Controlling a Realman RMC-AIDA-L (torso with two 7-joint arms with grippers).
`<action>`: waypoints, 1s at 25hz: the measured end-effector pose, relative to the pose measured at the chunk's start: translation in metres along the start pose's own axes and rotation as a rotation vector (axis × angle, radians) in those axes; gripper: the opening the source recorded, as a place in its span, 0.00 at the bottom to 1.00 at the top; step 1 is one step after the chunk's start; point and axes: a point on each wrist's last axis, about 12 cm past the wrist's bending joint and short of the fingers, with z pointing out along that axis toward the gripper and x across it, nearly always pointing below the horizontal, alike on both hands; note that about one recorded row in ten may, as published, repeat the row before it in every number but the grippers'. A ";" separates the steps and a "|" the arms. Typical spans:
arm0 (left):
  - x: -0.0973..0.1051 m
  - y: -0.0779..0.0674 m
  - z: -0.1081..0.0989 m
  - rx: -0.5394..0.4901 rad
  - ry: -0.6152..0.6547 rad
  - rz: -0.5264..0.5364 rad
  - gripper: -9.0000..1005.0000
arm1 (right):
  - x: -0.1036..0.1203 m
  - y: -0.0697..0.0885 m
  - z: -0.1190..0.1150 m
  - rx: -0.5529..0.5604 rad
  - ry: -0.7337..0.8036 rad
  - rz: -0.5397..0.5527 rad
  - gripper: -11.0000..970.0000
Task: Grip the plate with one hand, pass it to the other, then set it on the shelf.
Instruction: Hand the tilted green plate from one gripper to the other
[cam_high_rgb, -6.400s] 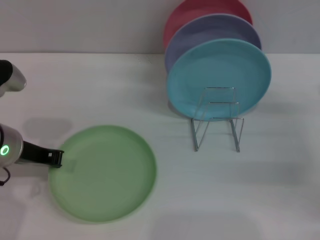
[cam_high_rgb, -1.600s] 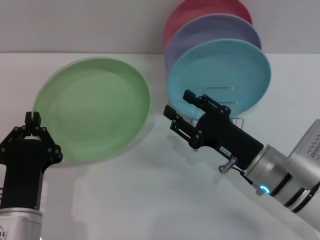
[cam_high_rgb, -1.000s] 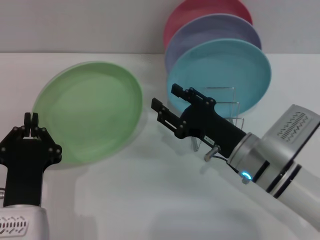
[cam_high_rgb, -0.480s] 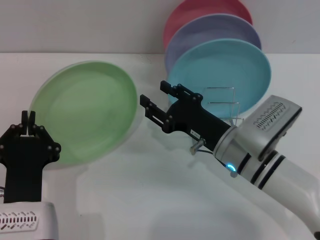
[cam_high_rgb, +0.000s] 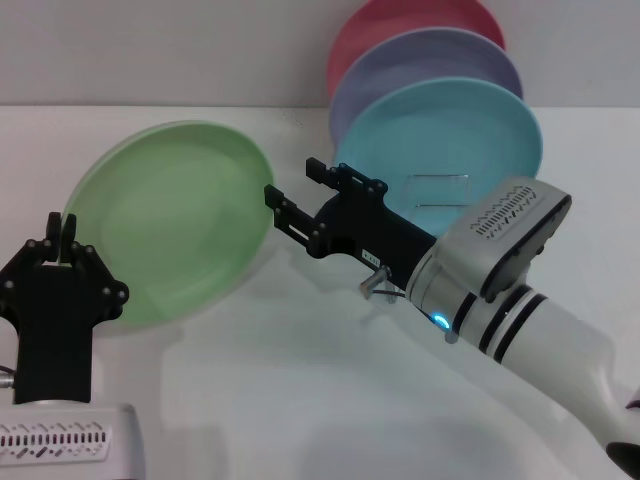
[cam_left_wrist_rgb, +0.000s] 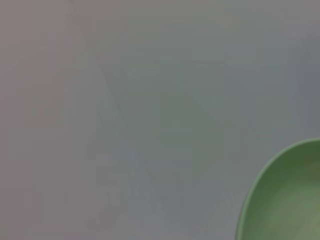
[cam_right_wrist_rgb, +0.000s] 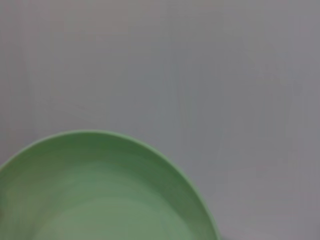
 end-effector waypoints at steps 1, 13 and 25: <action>0.000 0.000 0.000 0.001 -0.001 0.005 0.09 | -0.001 -0.001 0.001 0.003 0.001 0.000 0.65; -0.003 -0.002 0.002 0.007 -0.008 0.011 0.10 | -0.007 -0.003 0.011 0.000 0.015 -0.026 0.57; -0.005 -0.005 0.002 0.034 -0.028 0.012 0.10 | -0.007 -0.002 0.014 0.006 0.025 -0.089 0.36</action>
